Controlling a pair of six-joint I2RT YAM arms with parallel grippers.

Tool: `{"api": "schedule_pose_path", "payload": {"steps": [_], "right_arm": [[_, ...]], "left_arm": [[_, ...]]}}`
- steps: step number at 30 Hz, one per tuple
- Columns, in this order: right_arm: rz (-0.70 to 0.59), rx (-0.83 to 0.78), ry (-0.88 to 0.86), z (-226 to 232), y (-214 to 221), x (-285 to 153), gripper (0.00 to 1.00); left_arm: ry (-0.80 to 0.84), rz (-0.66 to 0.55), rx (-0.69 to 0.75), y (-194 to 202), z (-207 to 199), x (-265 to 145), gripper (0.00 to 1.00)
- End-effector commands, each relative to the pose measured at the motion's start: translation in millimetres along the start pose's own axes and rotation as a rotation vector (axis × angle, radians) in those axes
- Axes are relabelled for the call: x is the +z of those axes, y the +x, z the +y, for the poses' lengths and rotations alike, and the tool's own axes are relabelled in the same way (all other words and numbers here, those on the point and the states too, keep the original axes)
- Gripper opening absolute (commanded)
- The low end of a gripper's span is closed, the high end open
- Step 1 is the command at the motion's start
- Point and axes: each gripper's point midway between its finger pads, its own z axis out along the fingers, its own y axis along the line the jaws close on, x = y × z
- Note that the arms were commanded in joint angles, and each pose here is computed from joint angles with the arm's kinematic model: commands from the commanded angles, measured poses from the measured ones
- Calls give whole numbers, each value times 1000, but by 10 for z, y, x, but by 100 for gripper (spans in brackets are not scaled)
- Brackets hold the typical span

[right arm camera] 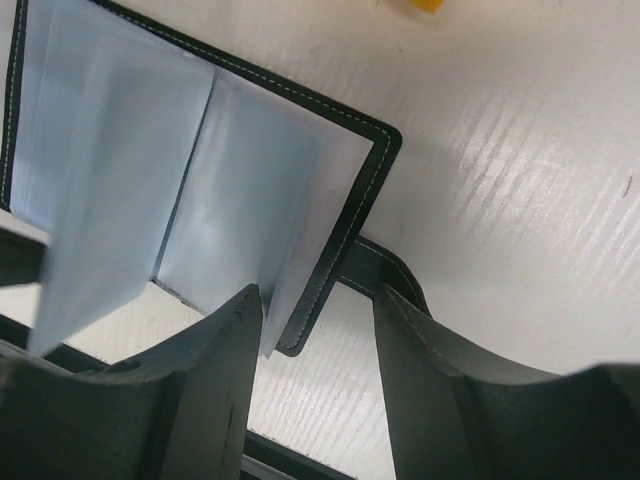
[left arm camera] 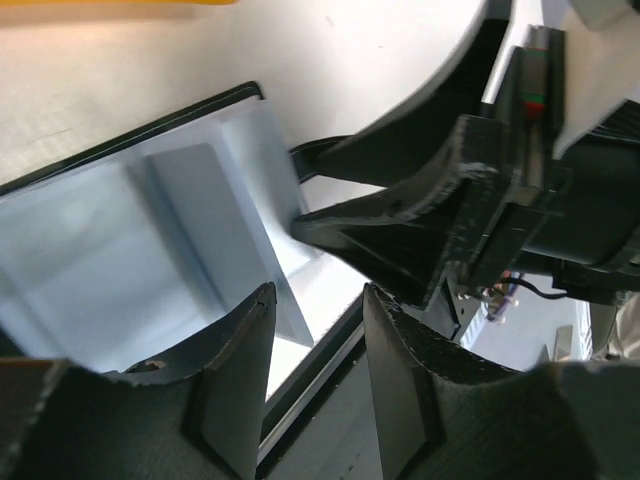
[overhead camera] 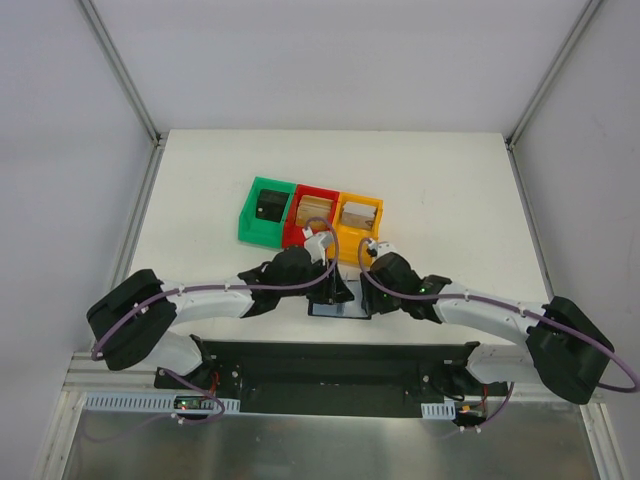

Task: Take the credit cards out of the card holder
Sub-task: Remove the credit card from the card holder.

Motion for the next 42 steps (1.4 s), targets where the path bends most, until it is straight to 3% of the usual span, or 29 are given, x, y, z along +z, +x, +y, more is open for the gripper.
{"api": "schedule_pose_path", "payload": {"steps": [1,14,26,29,34,42], "right_arm": [[-6,52,12,-50,-23,3,51],[6,79,-8,-65,28,53,52],[-43,95,-48,21,-107,-36,57],[-40,99,-49,28,-114,-31,58],[-35,102,-54,48,-128,-19,58],[-29,112,-57,43,-129,-16,59]], "left_arm": [[106,13,68,-76,-338,82,39],[-66,15,55,-20,44,107,39],[-71,14,76,-40,40,100,55],[-77,8,116,-22,31,105,58],[-95,-42,301,59,-57,83,64],[-126,-59,393,121,-56,87,67]]}}
